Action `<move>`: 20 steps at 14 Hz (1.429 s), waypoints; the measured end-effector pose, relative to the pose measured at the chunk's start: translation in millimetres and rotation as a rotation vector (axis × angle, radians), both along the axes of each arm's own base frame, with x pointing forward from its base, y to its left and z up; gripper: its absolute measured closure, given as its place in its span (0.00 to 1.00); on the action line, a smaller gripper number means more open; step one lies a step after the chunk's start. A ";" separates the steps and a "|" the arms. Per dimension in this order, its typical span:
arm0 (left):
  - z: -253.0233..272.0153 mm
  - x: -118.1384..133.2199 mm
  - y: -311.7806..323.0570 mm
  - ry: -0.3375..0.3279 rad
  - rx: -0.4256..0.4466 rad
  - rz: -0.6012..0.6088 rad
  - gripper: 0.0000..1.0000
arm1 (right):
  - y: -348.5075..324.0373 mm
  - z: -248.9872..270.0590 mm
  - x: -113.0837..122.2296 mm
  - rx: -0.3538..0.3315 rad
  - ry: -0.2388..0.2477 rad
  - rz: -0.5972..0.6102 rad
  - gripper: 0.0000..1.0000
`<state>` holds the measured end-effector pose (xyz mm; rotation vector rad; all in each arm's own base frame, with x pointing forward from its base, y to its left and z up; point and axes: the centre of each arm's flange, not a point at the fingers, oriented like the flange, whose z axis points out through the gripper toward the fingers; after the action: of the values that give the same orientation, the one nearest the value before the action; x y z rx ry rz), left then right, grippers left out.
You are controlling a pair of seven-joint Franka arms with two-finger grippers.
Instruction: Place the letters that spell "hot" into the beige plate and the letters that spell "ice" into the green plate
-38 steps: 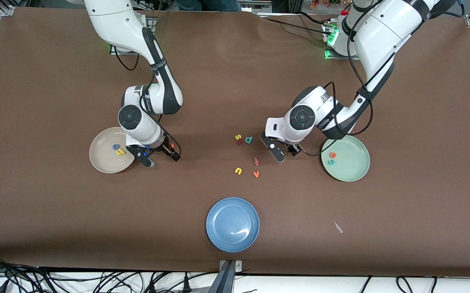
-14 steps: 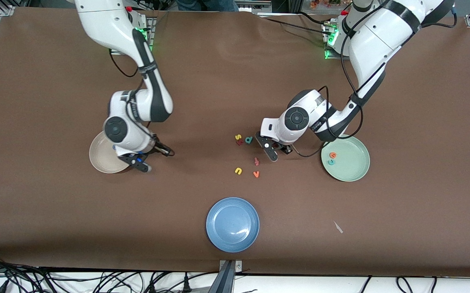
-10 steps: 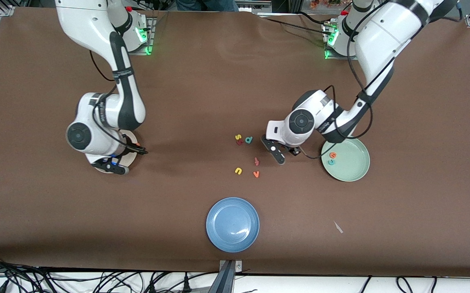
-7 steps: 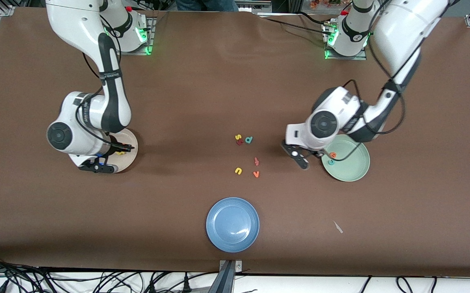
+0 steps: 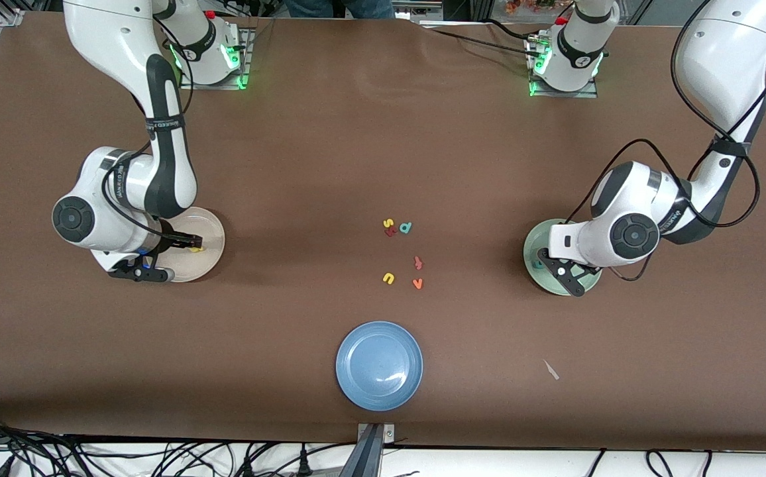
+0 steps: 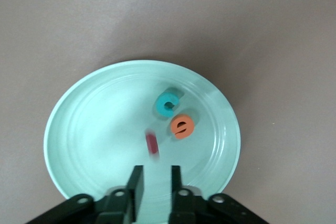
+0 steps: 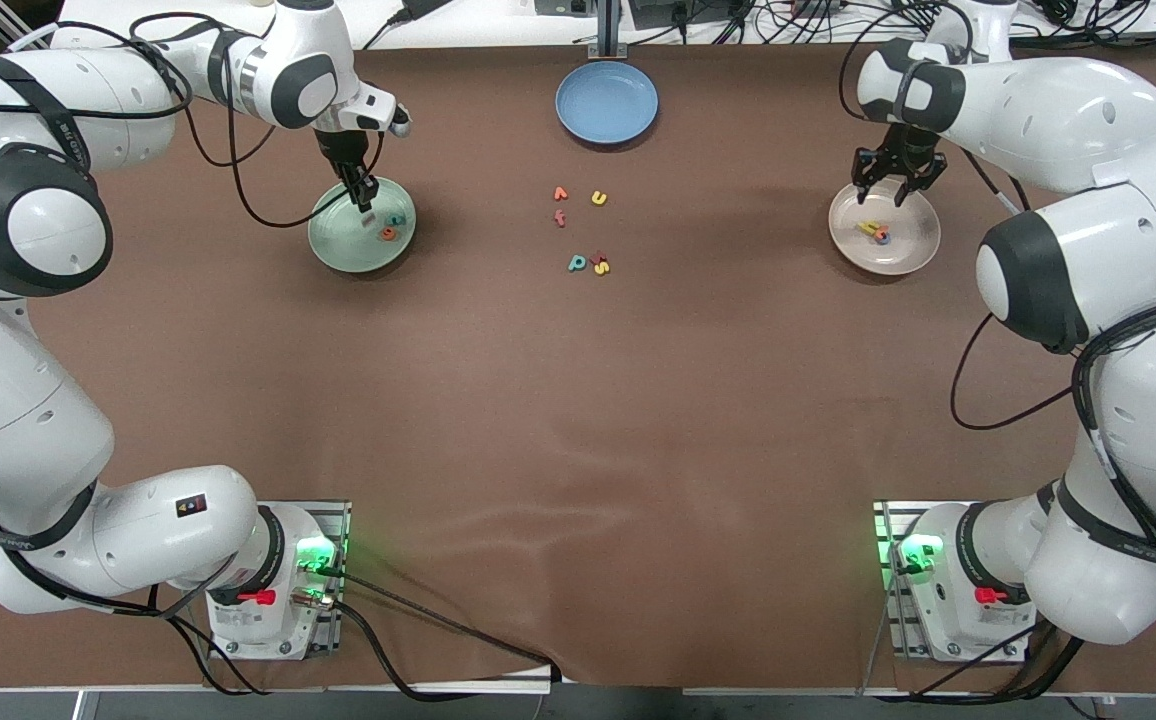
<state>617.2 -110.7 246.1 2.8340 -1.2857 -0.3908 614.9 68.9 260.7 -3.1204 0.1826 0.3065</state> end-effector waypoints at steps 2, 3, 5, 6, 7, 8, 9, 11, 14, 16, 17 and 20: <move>7.5 1.5 -5.6 -0.002 -0.004 0.001 0.49 | 15.2 19.6 8.9 0.008 0.015 -0.033 0.05; 17.5 4.8 -6.5 0.004 -0.012 0.019 0.37 | 21.2 28.6 12.4 0.012 0.024 -0.044 0.00; 58.0 16.1 -7.9 0.022 -0.030 0.067 0.16 | 29.1 42.8 16.0 0.017 0.048 -0.066 0.00; 87.3 21.9 -8.1 0.027 -0.021 0.096 0.07 | 31.9 50.0 17.2 0.020 0.064 -0.076 0.00; 117.6 25.5 -9.1 0.028 -0.005 0.127 0.00 | 34.6 57.3 18.3 0.021 0.078 -0.088 0.00; 148.1 27.0 -12.1 0.028 0.010 0.161 0.00 | 37.6 64.0 19.4 0.021 0.088 -0.101 0.00; 176.3 26.3 -16.2 0.027 0.024 0.198 0.00 | 40.9 69.6 20.6 0.018 0.090 -0.118 0.00; 220.1 20.9 -25.1 0.028 0.046 0.270 0.00 | 44.2 80.2 21.9 0.028 0.087 -0.140 0.00; 277.4 10.1 -40.4 -0.049 0.059 0.316 0.00 | 22.5 108.3 20.1 0.058 0.088 -0.096 0.00; 317.9 -4.2 -37.2 -0.104 0.053 0.373 0.00 | -17.1 147.6 14.7 0.091 0.056 -0.101 0.00; 335.9 -10.2 -26.7 -0.119 0.030 0.422 0.00 | -35.6 168.5 7.9 0.078 0.033 -0.087 0.00; 357.6 -18.5 16.4 -0.203 -0.034 0.557 0.00 | -40.8 235.0 -20.2 0.003 -0.037 -0.002 0.00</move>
<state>598.7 -94.3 603.7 3.0858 -0.4569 -0.0669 594.7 28.1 495.7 -3.1200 0.1845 0.2480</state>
